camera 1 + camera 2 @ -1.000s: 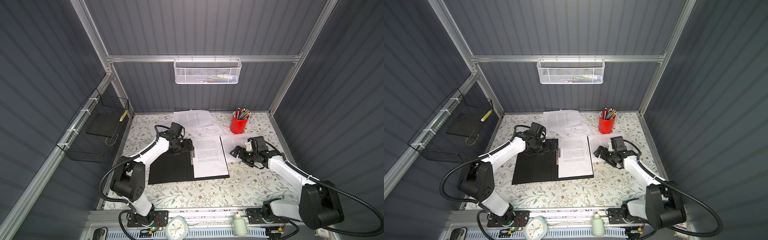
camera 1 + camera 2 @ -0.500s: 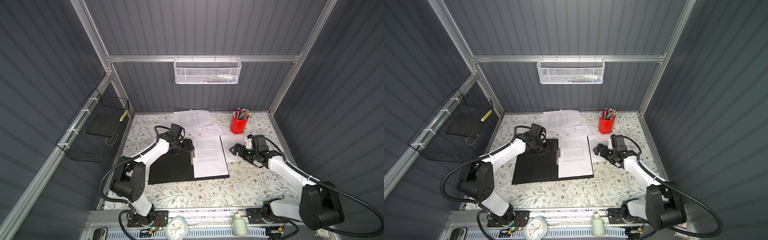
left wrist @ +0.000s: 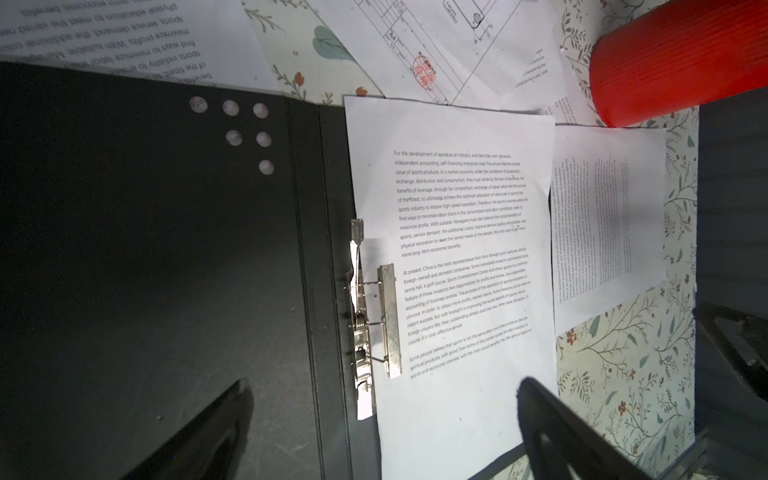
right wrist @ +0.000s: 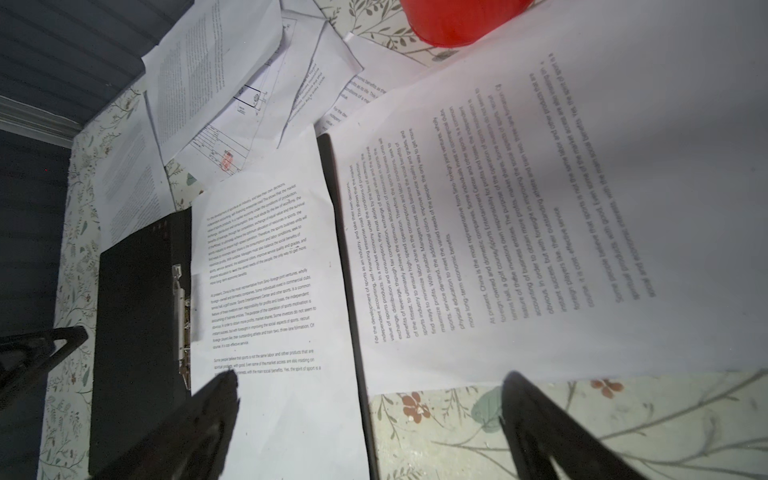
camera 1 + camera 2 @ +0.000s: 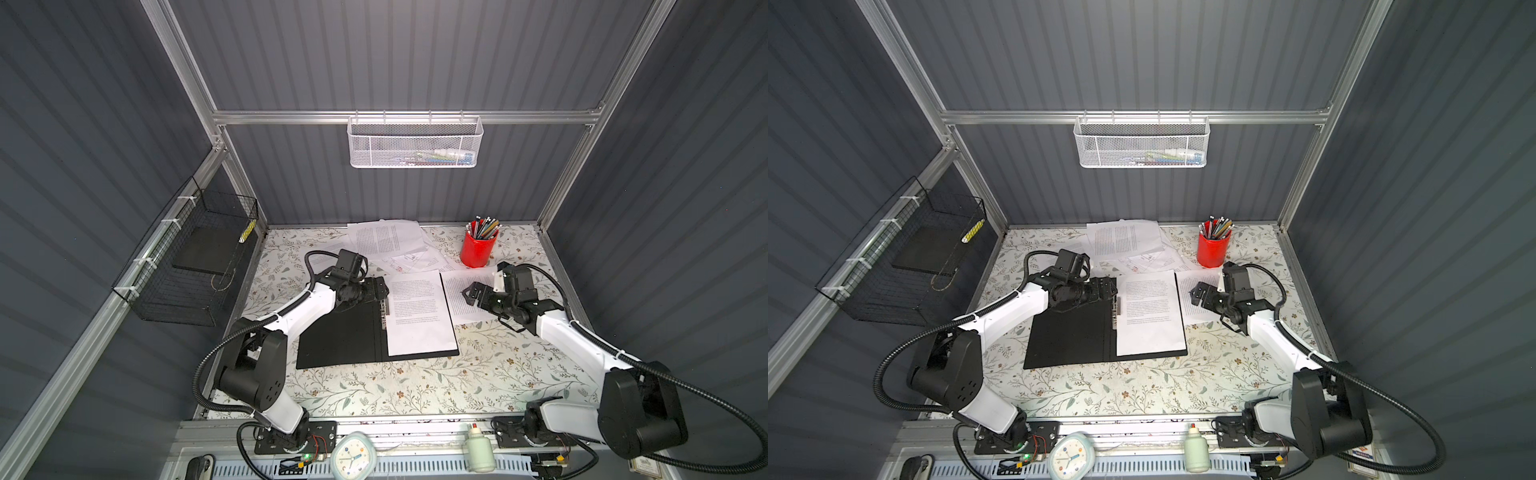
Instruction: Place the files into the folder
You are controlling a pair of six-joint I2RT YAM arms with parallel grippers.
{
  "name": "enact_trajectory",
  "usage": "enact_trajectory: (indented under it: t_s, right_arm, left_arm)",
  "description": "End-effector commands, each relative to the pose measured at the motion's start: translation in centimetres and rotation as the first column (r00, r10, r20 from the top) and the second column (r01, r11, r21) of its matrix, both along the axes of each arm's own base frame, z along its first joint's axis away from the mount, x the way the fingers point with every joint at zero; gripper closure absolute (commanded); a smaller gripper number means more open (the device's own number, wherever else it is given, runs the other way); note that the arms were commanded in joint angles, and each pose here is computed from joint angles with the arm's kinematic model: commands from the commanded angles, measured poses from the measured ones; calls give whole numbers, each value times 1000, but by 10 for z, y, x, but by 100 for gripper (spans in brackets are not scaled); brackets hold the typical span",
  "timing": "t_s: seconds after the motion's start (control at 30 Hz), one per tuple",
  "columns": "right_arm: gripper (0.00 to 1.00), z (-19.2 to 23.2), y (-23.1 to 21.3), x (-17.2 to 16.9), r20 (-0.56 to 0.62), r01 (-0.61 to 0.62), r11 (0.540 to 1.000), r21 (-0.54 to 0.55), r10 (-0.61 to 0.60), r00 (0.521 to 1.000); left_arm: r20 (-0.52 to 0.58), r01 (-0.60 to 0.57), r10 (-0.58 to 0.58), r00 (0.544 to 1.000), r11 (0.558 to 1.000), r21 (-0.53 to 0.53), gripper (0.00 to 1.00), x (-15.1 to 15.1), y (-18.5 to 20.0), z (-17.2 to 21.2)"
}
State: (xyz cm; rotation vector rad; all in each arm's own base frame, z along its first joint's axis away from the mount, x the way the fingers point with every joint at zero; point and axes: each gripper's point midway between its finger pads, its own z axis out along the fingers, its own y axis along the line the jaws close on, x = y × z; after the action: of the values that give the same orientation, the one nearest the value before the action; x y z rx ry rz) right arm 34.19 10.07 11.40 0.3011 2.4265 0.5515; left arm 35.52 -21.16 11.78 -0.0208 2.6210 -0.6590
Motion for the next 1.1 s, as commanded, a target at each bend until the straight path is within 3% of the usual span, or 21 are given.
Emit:
enact_trajectory:
  t_s: [0.0, 0.33, 0.53, 0.67, 0.83, 0.9, 1.07]
  right_arm:
    - [1, 4, -10, 6, 11, 26, 999, -36, -26, 1000]
    - [1, 10, -10, 4, 45, 9, 1000, -14, -8, 999]
    - [1, 6, -36, 5, 14, 100, 995, 10, -100, 995]
    - [1, 2, -65, 5, -30, 200, 979, 51, -198, 980]
    - [1, -7, -100, 5, -80, 340, 927, 159, -331, 940]
    - [1, -9, -103, 7, -94, 352, 911, 216, -339, 936]
    - [1, -21, -118, 5, -129, 404, 886, 228, -384, 914]
  left_arm:
    - [27, -15, 15, 1000, 1000, -1, 0, 1, 4, 12]
    - [41, -15, 16, 999, 1000, -26, 0, 3, 0, 19]
    - [15, 21, -21, 1000, 1000, -9, 0, 1, -11, 16]
    - [39, 123, -122, 992, 992, -13, 0, -3, -54, 29]
    - [54, 246, -248, 967, 969, 32, 0, -12, -115, 39]
    - [46, 296, -298, 954, 954, 39, 0, -19, -140, 35]
    - [24, 373, -375, 927, 926, 52, 0, -31, -191, 18]
